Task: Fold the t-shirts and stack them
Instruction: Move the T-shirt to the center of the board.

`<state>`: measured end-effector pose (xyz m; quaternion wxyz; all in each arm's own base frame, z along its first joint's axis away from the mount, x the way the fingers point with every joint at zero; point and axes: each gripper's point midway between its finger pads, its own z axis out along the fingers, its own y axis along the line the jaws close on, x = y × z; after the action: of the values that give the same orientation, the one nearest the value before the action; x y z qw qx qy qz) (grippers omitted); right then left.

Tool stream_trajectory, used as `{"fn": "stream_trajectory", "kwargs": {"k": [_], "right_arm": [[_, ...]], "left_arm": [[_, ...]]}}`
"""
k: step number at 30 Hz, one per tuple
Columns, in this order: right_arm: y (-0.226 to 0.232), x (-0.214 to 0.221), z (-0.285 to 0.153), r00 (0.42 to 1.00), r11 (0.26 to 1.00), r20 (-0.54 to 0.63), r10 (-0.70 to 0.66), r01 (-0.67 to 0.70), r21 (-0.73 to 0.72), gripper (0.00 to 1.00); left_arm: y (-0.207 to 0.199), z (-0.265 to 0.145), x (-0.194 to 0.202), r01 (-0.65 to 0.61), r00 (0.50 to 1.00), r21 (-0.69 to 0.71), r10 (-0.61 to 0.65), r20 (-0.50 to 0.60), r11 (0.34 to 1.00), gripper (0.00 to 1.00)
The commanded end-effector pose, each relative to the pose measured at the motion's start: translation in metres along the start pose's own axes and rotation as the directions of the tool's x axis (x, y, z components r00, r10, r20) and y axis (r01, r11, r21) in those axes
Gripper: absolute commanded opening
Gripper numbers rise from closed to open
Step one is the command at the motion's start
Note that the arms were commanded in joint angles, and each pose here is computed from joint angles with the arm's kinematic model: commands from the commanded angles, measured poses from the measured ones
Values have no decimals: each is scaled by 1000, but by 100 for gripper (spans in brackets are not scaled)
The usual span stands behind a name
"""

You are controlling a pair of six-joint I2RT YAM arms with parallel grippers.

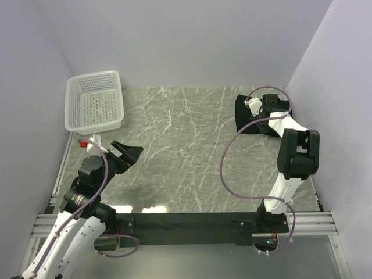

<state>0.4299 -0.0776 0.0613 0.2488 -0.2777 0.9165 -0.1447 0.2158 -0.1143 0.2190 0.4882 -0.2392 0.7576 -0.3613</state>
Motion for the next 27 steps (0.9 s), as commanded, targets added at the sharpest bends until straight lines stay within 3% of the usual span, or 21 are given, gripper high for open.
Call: {"fn": "stream_trajectory", "kwargs": {"k": [1, 8, 14, 17, 20, 24, 27], "right_arm": [[-15, -14, 6, 997, 992, 16, 78, -79, 95, 19], [17, 1, 25, 999, 999, -44, 29, -28, 24, 19], [39, -5, 14, 992, 989, -48, -117, 112, -96, 21], [45, -6, -4, 980, 967, -36, -193, 184, -177, 23], [27, -21, -24, 982, 975, -13, -188, 185, -124, 26], [10, -46, -83, 987, 992, 118, -111, 117, -48, 29], [24, -53, -122, 979, 994, 203, -19, 41, -106, 30]], "left_arm": [[-5, 8, 2, -34, 999, 28, 35, -16, 999, 97], [-3, 12, 6, -48, 998, 25, 49, -31, 999, 97], [-4, 10, 5, -45, 999, 26, 46, -28, 999, 97], [-6, 9, 3, -45, 999, 34, 46, -24, 998, 97], [-11, 5, -1, -46, 999, 40, 47, -19, 998, 97], [-17, -1, -8, -47, 999, 53, 47, 7, 997, 97], [-24, -3, -14, -42, 999, 70, 40, 27, 997, 97]]}}
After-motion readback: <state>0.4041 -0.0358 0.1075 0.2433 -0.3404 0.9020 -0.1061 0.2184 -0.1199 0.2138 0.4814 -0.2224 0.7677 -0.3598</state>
